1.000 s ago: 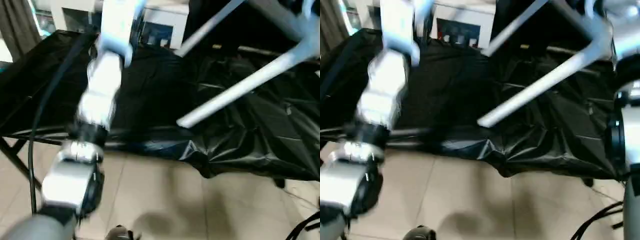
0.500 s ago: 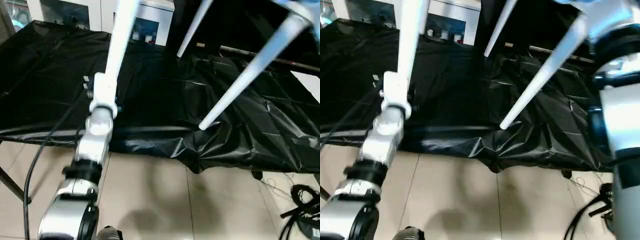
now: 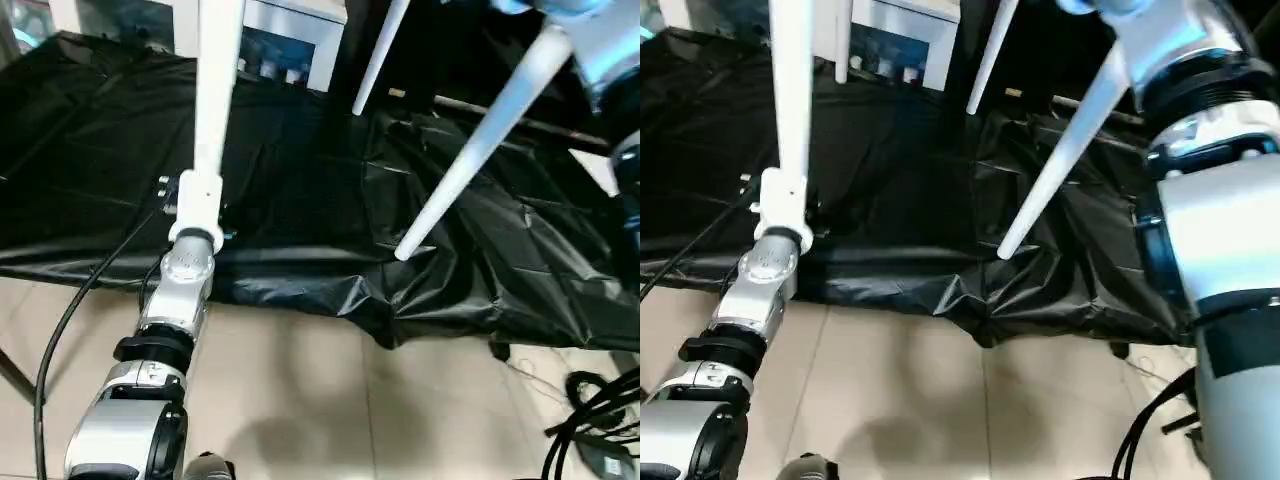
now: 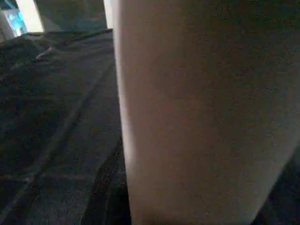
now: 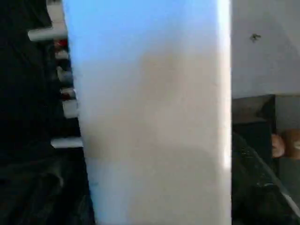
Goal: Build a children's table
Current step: Flip table
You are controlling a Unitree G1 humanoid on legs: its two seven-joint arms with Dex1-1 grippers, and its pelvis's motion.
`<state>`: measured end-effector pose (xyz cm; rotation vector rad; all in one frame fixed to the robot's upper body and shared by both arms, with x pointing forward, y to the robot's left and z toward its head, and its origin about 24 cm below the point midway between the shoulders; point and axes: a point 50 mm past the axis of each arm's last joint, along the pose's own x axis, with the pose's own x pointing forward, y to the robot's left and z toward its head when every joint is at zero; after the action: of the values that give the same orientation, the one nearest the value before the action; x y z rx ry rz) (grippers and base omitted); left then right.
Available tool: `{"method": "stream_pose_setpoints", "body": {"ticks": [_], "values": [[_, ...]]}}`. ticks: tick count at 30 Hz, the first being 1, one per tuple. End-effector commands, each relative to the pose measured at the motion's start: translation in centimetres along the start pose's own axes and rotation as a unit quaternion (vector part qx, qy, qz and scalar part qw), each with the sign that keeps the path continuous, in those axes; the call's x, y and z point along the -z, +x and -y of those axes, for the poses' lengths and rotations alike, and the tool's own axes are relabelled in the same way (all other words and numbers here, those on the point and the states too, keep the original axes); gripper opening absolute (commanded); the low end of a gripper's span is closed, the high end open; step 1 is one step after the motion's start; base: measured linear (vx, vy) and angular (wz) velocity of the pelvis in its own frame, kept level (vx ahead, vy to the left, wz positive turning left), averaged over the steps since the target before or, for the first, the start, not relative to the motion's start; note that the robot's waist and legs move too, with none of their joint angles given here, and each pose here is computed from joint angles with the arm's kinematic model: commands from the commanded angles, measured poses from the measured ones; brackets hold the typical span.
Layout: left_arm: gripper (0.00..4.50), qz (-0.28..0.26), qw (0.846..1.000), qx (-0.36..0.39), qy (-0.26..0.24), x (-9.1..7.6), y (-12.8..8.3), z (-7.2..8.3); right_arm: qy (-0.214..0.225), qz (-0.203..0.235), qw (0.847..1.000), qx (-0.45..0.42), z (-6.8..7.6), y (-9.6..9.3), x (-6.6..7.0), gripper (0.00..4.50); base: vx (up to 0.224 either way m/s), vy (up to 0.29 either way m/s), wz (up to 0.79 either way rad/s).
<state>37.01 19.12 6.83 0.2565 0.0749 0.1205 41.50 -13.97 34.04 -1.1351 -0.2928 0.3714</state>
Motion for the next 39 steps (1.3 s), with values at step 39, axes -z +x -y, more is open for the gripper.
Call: {"method": "stream_pose_setpoints", "body": {"ticks": [39], "values": [[1.14,0.001,1.000,-0.006,0.012,-0.7,1.1,-0.2,0.060,0.388,0.918,0.052,-6.4,-4.3,-3.8,4.50,0.000,0.000,0.00]]}}
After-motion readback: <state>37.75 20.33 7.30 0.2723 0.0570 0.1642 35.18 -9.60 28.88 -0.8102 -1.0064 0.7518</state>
